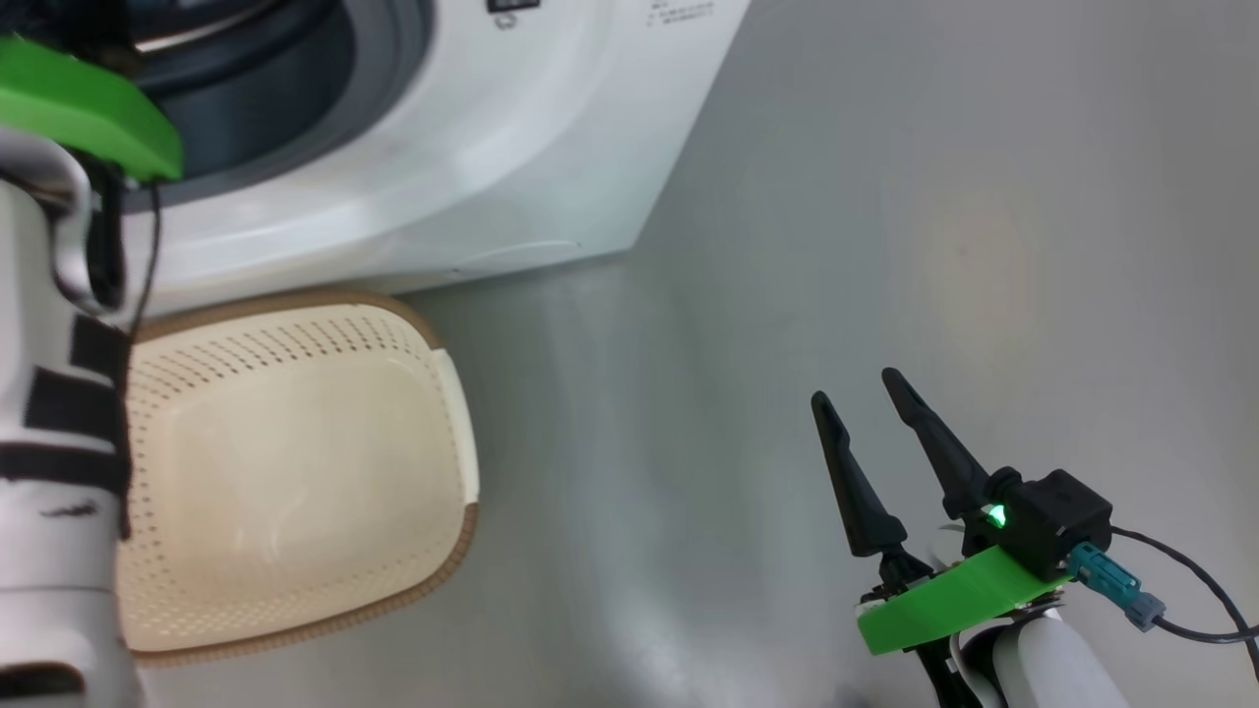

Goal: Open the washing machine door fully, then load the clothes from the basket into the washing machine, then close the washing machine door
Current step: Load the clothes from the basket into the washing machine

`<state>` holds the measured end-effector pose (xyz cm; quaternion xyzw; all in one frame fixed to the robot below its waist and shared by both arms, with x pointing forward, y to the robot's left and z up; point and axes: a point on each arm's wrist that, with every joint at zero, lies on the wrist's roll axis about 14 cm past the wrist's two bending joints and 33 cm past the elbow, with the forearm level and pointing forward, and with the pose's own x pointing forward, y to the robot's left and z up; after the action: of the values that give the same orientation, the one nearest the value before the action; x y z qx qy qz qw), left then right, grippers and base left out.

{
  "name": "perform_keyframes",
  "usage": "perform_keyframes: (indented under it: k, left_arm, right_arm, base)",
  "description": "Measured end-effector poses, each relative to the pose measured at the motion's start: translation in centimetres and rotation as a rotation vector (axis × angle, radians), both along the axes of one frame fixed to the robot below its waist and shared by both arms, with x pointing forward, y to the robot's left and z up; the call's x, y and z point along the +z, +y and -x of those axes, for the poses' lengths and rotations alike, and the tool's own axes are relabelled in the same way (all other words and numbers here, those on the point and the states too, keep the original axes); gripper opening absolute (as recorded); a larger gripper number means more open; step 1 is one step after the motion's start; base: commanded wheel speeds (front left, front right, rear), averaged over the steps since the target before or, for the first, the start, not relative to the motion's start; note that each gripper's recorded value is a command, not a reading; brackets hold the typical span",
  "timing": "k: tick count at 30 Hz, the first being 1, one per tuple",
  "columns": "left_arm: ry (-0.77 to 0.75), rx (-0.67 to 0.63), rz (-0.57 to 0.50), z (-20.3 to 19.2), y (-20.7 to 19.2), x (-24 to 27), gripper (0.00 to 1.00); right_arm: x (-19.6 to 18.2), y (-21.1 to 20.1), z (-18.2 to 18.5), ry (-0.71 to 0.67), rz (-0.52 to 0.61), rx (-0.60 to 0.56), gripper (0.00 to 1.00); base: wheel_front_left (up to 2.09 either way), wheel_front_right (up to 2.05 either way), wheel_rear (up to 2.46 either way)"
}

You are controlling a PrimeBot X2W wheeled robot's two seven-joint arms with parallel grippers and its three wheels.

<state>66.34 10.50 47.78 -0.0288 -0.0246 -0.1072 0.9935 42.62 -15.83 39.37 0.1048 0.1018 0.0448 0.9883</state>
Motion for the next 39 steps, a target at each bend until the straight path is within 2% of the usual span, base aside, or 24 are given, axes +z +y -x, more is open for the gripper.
perform_keyframes:
  k: [10,15,23,39]
  left_arm:
    - [-0.032,0.002,0.021,4.4,0.8,2.4,1.0]
    - [-0.048,0.011,0.048,7.2,1.2,3.5,1.0]
    - [-0.1,0.074,0.085,11.9,3.7,6.0,1.0]
    - [-0.164,0.183,0.07,20.7,8.3,8.1,1.0]
  right_arm:
    - [2.8,0.5,-0.1,-0.073,-0.007,0.013,1.0]
    - [3.4,1.1,1.1,-0.079,-0.017,0.024,1.0]
    - [5.1,1.1,2.6,-0.114,-0.013,0.025,1.0]
    - [7.8,2.9,5.1,-0.18,-0.025,0.075,1.0]
  base:
    - [0.0,0.0,0.0]
    - [0.0,0.0,0.0]
    - [0.0,0.0,0.0]
    - [0.0,0.0,0.0]
